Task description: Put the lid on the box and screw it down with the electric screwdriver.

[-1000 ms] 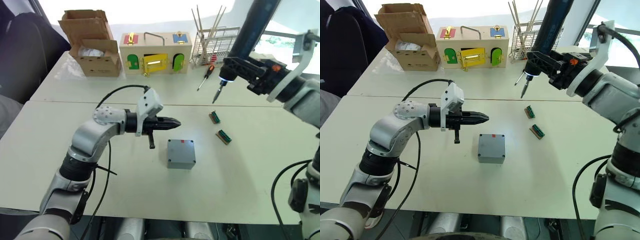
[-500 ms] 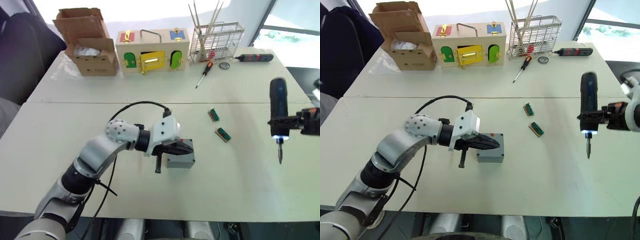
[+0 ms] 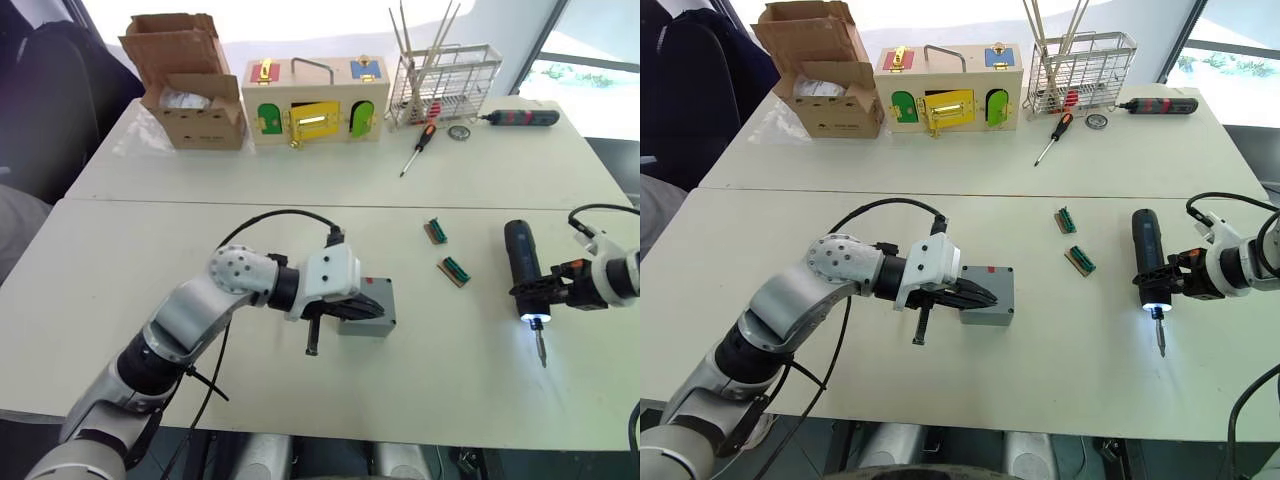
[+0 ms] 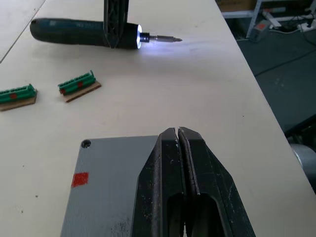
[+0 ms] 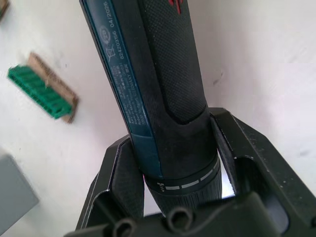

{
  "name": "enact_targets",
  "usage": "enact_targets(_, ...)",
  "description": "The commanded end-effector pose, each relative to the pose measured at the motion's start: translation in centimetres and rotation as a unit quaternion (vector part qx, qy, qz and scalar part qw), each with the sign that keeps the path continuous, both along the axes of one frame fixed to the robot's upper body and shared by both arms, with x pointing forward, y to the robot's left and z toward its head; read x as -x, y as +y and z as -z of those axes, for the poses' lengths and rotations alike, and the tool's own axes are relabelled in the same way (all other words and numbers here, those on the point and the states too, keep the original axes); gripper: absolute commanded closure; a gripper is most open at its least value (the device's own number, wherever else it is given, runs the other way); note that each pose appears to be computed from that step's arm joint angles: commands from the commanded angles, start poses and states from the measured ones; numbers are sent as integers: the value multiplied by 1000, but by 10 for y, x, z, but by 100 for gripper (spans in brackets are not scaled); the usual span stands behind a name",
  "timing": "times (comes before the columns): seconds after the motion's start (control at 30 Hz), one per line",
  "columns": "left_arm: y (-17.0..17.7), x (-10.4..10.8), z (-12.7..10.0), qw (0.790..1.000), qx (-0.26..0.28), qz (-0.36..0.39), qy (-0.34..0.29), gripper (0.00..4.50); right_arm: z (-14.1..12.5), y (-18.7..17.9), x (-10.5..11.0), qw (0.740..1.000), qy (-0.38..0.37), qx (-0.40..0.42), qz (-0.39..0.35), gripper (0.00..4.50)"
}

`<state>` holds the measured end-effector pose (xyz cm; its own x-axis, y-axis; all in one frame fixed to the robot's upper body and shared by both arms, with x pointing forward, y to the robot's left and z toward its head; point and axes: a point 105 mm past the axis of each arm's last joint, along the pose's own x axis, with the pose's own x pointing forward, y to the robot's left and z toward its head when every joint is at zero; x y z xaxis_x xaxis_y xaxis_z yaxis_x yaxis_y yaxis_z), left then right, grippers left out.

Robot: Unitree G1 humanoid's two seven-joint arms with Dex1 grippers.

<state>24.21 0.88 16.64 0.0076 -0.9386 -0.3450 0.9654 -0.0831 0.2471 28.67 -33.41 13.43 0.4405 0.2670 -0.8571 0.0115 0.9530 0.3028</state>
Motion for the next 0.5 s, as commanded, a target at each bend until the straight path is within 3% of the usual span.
enact_targets(0.03, 2, -3, -9, 1000, 10, -15, -20, 450, -8, -2, -10, 1000, -26, 12, -8, 216)
enact_targets(0.07, 3, -6, -9, 999, 9, -22, -22, 450, -8, -2, -11, 1000, -26, 13, -9, 165)
enact_targets(0.23, 9, -27, -18, 997, 23, -63, -49, 450, -6, -3, -12, 999, -26, 39, -25, 1)
enact_targets(0.33, 8, -55, -52, 982, 112, -132, -72, 450, -19, -2, -24, 995, -65, 59, -44, 1)
enact_targets(0.4, 15, -66, -71, 974, 146, -157, -69, 450, -55, 3, -47, 982, -153, 87, -68, 1)
enact_targets(0.43, 22, -65, -62, 980, 113, -151, -69, 450, -85, 19, -57, 964, -221, 94, -119, 1)
enact_targets(0.5, 32, -63, -45, 986, 54, -141, -69, 450, -115, 46, -61, 934, -286, 93, -192, 1)
